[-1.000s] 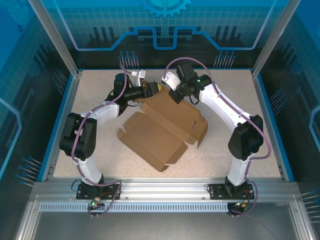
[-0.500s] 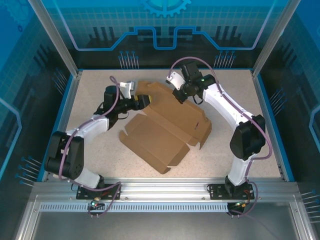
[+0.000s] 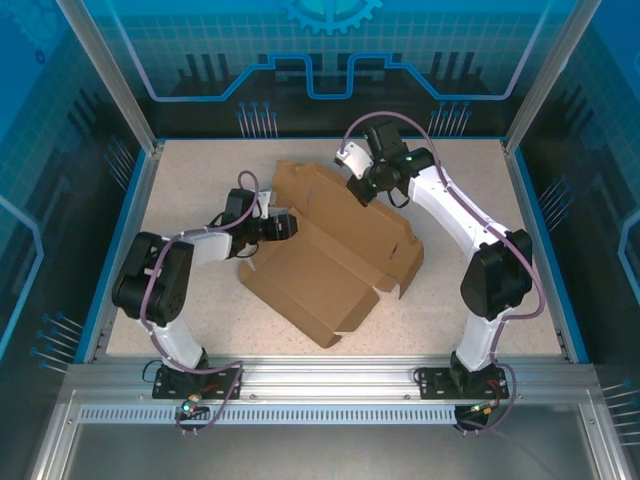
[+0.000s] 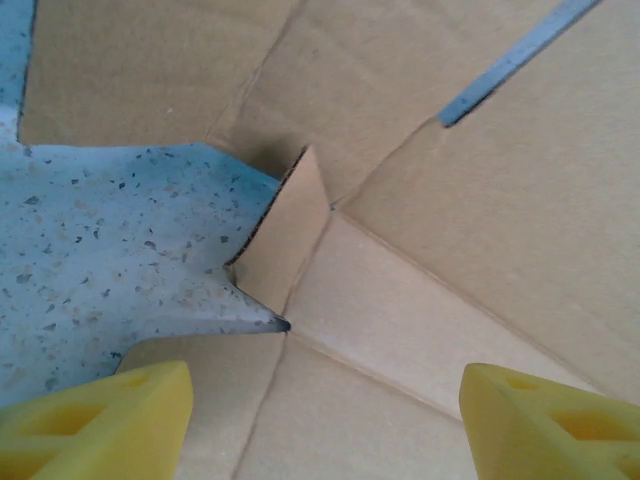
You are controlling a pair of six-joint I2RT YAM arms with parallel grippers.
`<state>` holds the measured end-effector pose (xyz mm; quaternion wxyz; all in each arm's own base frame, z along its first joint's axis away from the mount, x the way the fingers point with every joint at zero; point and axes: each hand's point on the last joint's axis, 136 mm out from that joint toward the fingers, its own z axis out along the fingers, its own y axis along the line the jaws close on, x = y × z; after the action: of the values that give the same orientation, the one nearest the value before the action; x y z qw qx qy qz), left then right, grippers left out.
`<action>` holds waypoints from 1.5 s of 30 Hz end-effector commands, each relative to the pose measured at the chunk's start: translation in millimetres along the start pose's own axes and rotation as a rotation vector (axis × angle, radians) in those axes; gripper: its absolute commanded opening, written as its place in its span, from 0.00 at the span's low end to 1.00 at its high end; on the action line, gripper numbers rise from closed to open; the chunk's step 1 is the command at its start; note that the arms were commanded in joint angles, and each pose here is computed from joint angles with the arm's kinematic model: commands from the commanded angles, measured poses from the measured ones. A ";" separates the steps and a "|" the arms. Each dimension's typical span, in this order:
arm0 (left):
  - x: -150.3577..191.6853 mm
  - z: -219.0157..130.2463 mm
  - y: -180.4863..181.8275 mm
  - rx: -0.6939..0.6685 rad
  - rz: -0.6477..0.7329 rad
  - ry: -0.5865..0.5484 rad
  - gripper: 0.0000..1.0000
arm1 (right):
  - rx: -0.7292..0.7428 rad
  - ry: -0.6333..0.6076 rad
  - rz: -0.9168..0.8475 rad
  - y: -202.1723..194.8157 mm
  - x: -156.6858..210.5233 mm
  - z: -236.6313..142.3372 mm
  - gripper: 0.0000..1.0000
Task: Fold the paper box
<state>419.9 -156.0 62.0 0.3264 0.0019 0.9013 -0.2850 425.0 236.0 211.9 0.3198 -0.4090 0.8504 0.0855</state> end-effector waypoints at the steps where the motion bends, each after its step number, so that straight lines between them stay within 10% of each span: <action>1: -12.9 8.5 0.7 -0.001 -0.006 -0.009 0.72 | -0.008 -0.025 0.018 -3.6 -8.5 -6.5 0.00; 21: -13.5 21.0 -58.8 0.264 0.085 -0.001 0.62 | -0.014 -0.033 0.032 -1.3 -8.3 -5.7 0.00; 36: 39.3 56.2 -63.9 0.248 0.101 0.126 0.64 | -0.034 -0.028 0.054 5.3 -3.4 3.6 0.00; 45: 13.9 30.1 -76.9 0.256 0.129 0.045 0.66 | 0.005 -0.042 0.002 -0.5 -7.3 -8.3 0.00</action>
<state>416.1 -238.6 51.7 0.3037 0.0972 0.8707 -0.3744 421.2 235.7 204.0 0.3080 -0.3990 0.8587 0.0930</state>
